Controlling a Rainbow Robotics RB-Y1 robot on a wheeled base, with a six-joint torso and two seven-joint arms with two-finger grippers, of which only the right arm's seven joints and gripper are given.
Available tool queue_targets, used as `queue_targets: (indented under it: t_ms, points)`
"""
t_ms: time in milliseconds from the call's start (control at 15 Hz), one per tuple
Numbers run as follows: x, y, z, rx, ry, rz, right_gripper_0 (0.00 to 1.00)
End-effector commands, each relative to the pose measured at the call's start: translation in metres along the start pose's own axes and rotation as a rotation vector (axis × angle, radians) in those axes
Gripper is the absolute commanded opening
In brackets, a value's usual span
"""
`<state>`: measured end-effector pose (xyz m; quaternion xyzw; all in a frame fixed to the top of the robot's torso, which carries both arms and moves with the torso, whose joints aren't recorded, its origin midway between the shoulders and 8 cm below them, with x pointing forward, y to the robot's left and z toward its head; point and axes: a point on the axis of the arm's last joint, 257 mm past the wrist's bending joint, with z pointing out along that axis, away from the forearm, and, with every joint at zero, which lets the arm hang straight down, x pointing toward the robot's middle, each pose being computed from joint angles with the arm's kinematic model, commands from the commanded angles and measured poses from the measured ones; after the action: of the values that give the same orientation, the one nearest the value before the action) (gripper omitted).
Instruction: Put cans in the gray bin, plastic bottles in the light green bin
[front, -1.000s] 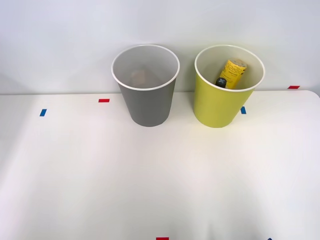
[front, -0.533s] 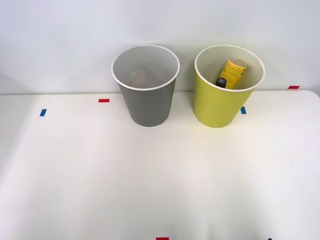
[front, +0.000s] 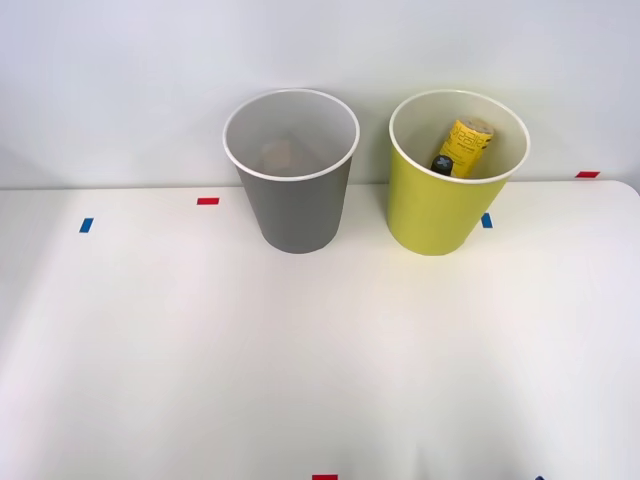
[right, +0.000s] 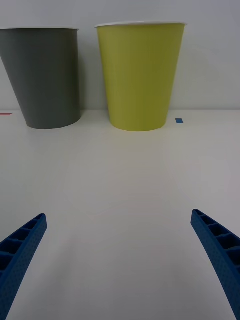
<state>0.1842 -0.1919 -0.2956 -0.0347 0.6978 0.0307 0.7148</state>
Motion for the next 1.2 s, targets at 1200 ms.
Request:
queue_targets:
  t_ms: [1200]
  points:
    - [0.0000,0.0000,0.0000,0.000,0.000,0.000,1.00]
